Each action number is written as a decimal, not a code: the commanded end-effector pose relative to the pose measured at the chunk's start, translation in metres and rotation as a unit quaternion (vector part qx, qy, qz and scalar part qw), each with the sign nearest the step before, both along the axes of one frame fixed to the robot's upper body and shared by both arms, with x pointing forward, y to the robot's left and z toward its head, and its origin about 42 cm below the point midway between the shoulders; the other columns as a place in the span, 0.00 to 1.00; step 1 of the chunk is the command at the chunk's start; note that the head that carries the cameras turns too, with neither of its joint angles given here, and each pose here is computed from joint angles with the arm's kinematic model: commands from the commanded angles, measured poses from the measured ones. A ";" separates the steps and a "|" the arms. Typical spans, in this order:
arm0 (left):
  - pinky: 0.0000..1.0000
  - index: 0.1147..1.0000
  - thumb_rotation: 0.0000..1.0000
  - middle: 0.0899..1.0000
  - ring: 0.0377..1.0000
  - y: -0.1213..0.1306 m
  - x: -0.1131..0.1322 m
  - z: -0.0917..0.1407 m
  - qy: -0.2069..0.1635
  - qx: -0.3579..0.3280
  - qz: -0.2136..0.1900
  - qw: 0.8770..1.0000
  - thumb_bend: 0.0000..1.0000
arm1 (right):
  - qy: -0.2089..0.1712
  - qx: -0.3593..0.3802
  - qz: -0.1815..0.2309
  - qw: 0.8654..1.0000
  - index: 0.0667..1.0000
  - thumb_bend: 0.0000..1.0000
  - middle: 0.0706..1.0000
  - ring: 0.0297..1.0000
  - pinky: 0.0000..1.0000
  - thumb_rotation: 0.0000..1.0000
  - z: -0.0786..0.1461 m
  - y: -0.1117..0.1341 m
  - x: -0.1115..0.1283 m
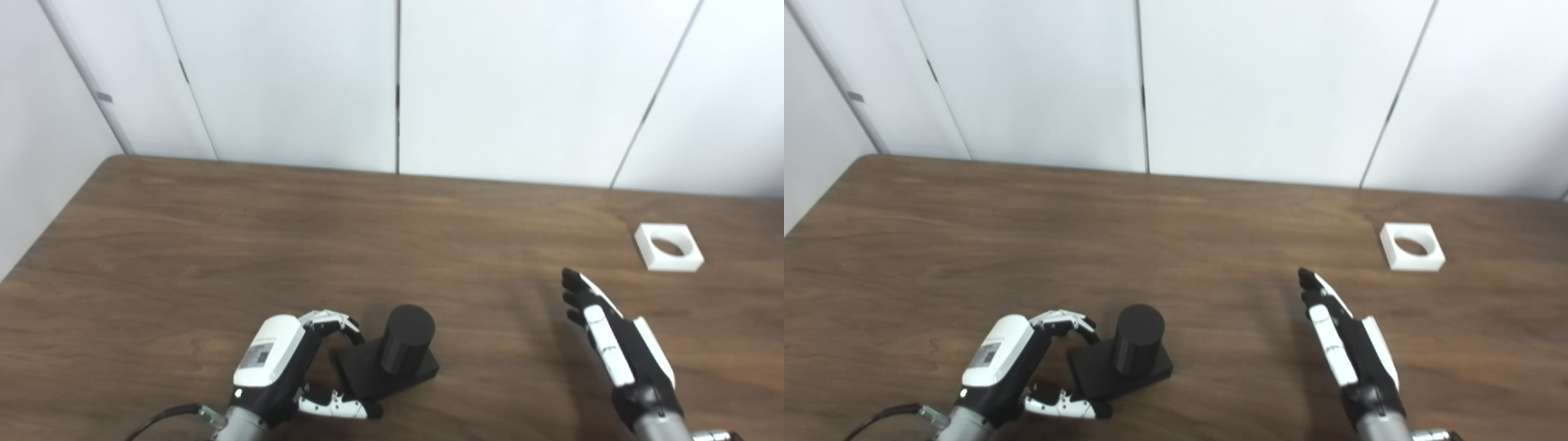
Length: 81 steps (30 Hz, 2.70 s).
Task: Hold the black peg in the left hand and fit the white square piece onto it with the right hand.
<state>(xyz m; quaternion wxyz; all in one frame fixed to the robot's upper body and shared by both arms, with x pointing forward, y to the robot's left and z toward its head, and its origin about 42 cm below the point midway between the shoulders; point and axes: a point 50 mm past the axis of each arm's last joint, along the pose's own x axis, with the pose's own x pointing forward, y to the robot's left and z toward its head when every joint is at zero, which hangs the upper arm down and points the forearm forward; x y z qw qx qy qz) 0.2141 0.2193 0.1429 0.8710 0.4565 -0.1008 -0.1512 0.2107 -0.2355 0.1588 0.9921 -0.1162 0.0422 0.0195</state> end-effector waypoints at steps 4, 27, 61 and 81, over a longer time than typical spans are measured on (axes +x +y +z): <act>0.67 0.42 0.05 0.70 0.75 -0.011 -0.008 -0.003 0.027 0.015 -0.066 0.997 0.51 | 0.041 -0.004 -0.008 0.999 0.89 0.39 0.92 0.92 0.90 1.00 -0.011 -0.003 -0.044; 0.78 0.42 0.04 0.69 0.77 -0.008 0.002 -0.037 0.042 0.079 -0.086 0.992 0.52 | 0.044 -0.005 -0.011 0.999 0.89 0.41 0.92 0.92 0.90 1.00 -0.007 -0.008 -0.046; 0.76 0.42 0.04 0.65 0.72 0.006 -0.020 -0.038 -0.024 0.047 -0.105 0.993 0.52 | -0.052 -0.422 -0.047 0.904 0.83 0.89 0.99 1.00 1.00 0.12 0.090 -0.131 0.064; 0.78 0.42 0.05 0.66 0.74 0.014 -0.023 -0.047 -0.030 0.051 -0.103 0.993 0.52 | -0.049 -0.489 -0.041 0.870 0.82 0.89 0.98 1.00 1.00 0.19 0.108 -0.152 0.150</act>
